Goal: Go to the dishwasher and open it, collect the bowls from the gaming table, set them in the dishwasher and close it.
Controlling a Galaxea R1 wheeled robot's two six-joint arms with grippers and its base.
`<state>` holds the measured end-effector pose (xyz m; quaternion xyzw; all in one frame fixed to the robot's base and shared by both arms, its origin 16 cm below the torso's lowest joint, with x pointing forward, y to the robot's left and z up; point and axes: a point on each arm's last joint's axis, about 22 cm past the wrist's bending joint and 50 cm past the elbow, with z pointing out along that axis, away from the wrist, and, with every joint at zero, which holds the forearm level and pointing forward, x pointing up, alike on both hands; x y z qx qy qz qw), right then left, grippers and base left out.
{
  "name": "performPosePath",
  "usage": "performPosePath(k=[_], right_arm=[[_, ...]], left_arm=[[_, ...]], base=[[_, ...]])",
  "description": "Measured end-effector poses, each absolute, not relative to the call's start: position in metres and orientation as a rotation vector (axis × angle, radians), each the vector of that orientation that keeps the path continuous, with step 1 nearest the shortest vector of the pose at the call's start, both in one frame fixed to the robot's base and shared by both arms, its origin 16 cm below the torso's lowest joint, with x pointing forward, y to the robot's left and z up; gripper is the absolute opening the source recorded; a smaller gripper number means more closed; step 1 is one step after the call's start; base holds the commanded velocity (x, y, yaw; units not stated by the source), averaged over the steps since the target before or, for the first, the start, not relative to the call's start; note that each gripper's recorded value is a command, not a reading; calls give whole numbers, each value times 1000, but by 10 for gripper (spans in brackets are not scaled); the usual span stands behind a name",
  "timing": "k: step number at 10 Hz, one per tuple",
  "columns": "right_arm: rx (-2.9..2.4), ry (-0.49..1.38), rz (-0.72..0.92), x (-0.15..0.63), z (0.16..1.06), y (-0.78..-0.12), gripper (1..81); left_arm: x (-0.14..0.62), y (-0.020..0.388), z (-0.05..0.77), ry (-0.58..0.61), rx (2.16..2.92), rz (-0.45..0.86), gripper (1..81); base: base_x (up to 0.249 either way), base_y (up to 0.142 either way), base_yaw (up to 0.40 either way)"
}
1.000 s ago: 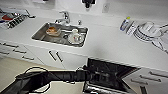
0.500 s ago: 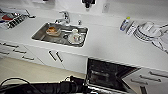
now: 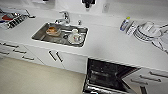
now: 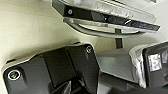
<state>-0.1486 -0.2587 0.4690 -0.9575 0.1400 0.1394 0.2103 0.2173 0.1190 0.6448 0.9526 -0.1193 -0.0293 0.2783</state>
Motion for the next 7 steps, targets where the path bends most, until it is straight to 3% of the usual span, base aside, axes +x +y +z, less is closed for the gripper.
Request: performPosePath(k=[4,7], right_arm=[[-2608,458,348,-128,497,-284,10],[-2628,492,334,-113,514,-330,10]], left_arm=[[117,136,634,-319,2516,-175,811],[79,173,594,-294,2525,-198,811]], base=[[0,0,0],[0,0,0]])
